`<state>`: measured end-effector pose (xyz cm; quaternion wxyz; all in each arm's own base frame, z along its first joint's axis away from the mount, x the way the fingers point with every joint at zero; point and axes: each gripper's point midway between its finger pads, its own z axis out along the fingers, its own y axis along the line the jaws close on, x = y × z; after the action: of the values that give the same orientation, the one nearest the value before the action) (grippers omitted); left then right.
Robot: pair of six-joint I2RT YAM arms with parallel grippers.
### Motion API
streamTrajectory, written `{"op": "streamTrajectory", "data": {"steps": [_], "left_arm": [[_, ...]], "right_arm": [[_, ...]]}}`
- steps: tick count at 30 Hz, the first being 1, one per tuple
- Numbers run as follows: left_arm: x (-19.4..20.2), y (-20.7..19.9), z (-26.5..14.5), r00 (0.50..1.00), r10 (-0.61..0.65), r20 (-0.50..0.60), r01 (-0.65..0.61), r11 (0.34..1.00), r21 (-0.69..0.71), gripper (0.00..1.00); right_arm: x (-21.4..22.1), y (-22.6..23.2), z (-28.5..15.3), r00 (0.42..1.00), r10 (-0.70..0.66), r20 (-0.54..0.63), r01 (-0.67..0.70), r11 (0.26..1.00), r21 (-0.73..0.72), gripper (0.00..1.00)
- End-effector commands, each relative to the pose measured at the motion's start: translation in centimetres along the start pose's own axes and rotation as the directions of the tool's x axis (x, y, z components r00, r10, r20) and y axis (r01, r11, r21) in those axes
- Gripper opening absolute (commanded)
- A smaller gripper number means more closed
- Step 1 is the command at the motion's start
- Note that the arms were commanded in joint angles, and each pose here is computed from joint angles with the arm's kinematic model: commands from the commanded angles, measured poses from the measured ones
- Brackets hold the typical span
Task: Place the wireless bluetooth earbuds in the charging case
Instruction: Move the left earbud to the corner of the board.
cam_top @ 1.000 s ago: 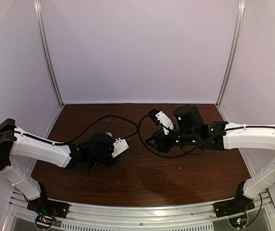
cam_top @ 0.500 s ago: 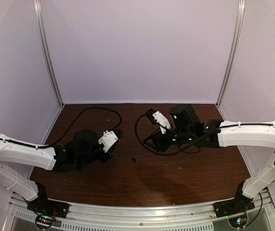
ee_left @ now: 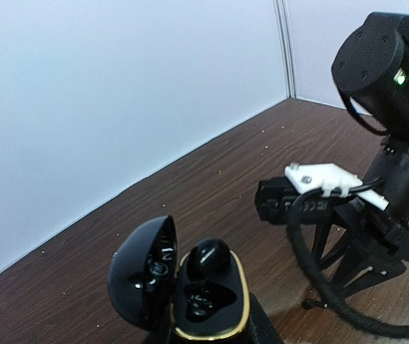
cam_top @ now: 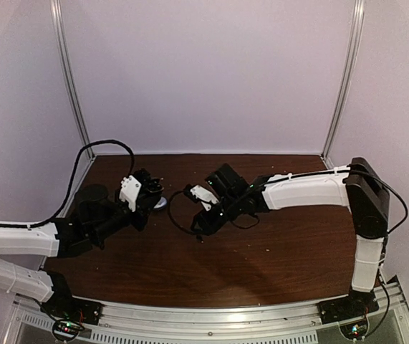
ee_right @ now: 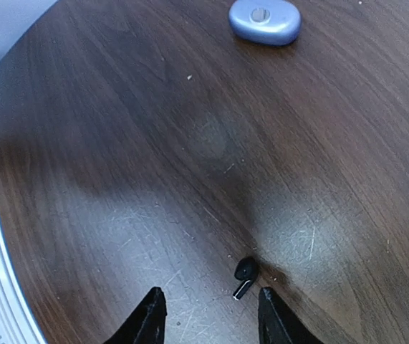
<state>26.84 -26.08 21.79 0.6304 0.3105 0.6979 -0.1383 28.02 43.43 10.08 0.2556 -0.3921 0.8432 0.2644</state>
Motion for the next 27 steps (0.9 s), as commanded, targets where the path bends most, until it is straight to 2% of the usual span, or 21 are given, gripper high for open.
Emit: {"op": "streamTrajectory", "data": {"steps": [1,4,17,27], "left_arm": [[-1.6,0.4,-0.5,0.994,-0.072,0.076,0.072,0.997,0.007,0.0],[-1.6,0.4,-0.6,0.994,-0.076,0.078,0.075,0.997,0.009,0.0],[-1.8,0.5,-0.9,0.993,-0.074,0.089,0.074,0.997,0.009,0.0],[-2.1,0.5,-1.1,0.993,-0.072,0.098,0.071,0.997,0.011,0.0]], "right_arm": [[2.2,-1.1,0.8,0.986,0.007,-0.164,0.0,0.999,0.041,0.45],[2.7,-1.2,1.8,0.977,0.001,-0.214,0.011,0.999,0.053,0.44],[3.2,-2.1,5.2,0.957,-0.023,-0.29,0.059,0.991,0.118,0.33],[5.8,-2.1,4.8,0.925,-0.025,-0.38,0.08,0.988,0.129,0.15]]}}
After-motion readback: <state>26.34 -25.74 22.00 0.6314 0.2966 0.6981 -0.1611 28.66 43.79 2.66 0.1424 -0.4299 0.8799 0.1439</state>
